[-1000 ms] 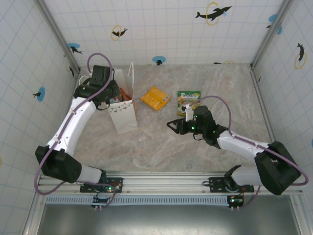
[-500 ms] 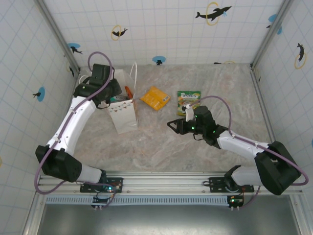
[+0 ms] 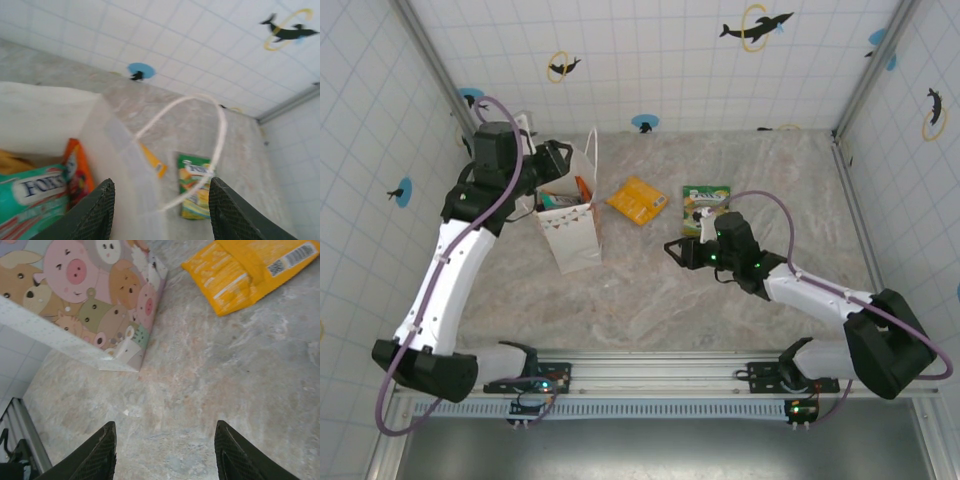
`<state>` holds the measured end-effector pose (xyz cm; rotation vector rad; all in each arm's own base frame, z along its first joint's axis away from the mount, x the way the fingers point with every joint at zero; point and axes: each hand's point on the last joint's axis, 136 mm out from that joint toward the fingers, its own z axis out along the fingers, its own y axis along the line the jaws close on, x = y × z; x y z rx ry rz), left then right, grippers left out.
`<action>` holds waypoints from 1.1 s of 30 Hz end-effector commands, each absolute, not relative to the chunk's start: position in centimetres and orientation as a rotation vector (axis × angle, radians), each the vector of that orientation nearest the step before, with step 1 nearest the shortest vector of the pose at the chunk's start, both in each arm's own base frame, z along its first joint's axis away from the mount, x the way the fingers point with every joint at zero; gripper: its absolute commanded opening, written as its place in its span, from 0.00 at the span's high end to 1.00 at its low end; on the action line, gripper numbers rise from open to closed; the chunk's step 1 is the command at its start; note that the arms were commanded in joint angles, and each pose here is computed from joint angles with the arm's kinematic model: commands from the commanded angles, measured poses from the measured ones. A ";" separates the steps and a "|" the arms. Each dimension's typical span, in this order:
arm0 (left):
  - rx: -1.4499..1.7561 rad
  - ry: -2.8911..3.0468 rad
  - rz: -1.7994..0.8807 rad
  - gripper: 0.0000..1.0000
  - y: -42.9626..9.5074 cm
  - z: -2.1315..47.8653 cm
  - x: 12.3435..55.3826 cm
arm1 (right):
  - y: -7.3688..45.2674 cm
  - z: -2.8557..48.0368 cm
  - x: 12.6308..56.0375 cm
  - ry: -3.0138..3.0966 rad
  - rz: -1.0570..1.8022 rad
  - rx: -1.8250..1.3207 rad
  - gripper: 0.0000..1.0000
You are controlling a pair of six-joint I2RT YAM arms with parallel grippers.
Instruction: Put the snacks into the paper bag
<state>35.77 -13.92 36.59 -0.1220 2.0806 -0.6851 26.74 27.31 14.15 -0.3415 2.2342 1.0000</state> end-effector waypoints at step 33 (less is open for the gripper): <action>0.472 2.216 -0.857 0.44 -31.8 33.0 33.9 | 12.4 8.6 35.3 2.425 0.678 0.340 0.45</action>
